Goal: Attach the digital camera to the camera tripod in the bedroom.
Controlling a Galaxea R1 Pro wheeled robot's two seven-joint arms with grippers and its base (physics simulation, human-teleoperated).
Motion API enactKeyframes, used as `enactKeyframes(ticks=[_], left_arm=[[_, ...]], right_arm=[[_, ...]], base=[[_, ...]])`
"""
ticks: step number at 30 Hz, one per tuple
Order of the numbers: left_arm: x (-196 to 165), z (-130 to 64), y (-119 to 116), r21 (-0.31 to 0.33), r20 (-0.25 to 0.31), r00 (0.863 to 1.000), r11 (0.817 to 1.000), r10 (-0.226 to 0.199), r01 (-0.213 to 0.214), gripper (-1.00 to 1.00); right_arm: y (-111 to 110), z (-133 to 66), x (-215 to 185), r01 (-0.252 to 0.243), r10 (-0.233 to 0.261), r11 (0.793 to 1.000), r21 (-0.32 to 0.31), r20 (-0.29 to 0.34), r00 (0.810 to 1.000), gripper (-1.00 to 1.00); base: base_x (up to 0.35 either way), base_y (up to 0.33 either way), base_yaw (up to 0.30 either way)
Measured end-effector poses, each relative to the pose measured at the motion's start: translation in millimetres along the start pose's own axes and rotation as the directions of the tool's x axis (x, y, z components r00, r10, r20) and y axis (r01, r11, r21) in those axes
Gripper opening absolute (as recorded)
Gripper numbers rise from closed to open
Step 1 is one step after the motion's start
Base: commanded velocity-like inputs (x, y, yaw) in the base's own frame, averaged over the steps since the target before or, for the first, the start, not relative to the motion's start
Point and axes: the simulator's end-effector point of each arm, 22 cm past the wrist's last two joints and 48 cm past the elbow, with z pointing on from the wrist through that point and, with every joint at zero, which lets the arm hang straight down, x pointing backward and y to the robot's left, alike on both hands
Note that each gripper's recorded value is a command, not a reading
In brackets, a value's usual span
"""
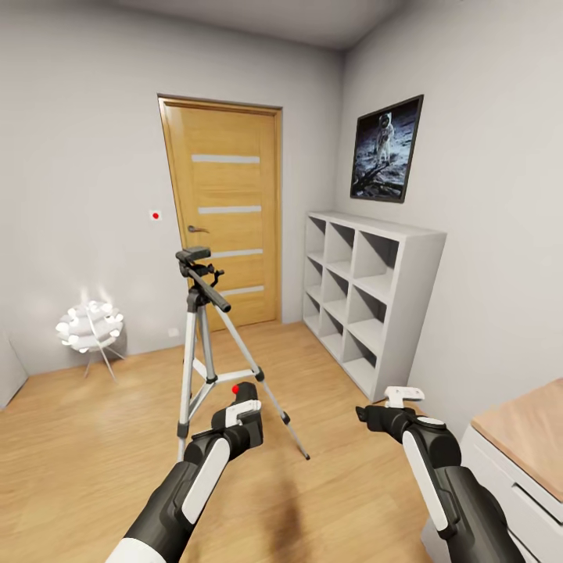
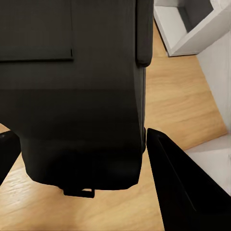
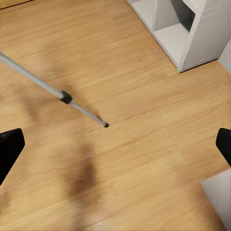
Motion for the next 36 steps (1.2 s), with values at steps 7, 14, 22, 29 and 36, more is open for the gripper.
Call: enactKeyframes(ticks=[7, 14, 22, 29, 36], left_arm=[[-4.8, -7.0, -3.9, 0.001, 0.000, 1.000, 1.000, 0.000, 0.000, -1.00], [-9.0, -13.8, -7.1, 0.001, -0.001, 1.000, 1.000, 0.000, 0.000, -1.00], [-14.7, -21.8, -11.0, 0.002, 0.001, 1.000, 1.000, 0.000, 0.000, -1.00], [-18.4, -28.2, -13.7, 0.001, 0.001, 1.000, 1.000, 0.001, -0.001, -1.00], [-21.0, -34.2, -14.9, -0.003, -0.001, 1.000, 1.000, 0.003, -0.003, -1.00]], right_arm=[[2.0, -6.3, -5.8, -0.001, 0.001, 1.000, -0.005, -0.003, 1.000, 1.00], [3.0, -12.6, -11.9, -0.001, 0.001, 1.000, -0.007, -0.004, 1.000, 1.00], [3.7, -19.6, -18.5, -0.002, 0.002, 1.000, -0.008, -0.004, 1.000, 1.00], [4.5, -25.7, -23.7, -0.003, 0.003, 1.000, -0.009, -0.005, 1.000, 1.00], [5.8, -31.7, -28.4, -0.006, 0.006, 1.000, -0.012, -0.007, 1.000, 1.00]], base=[[0.000, 0.000, 0.000], [0.000, 0.000, 0.000], [0.000, 0.000, 0.000], [0.000, 0.000, 0.000], [0.000, 0.000, 0.000]])
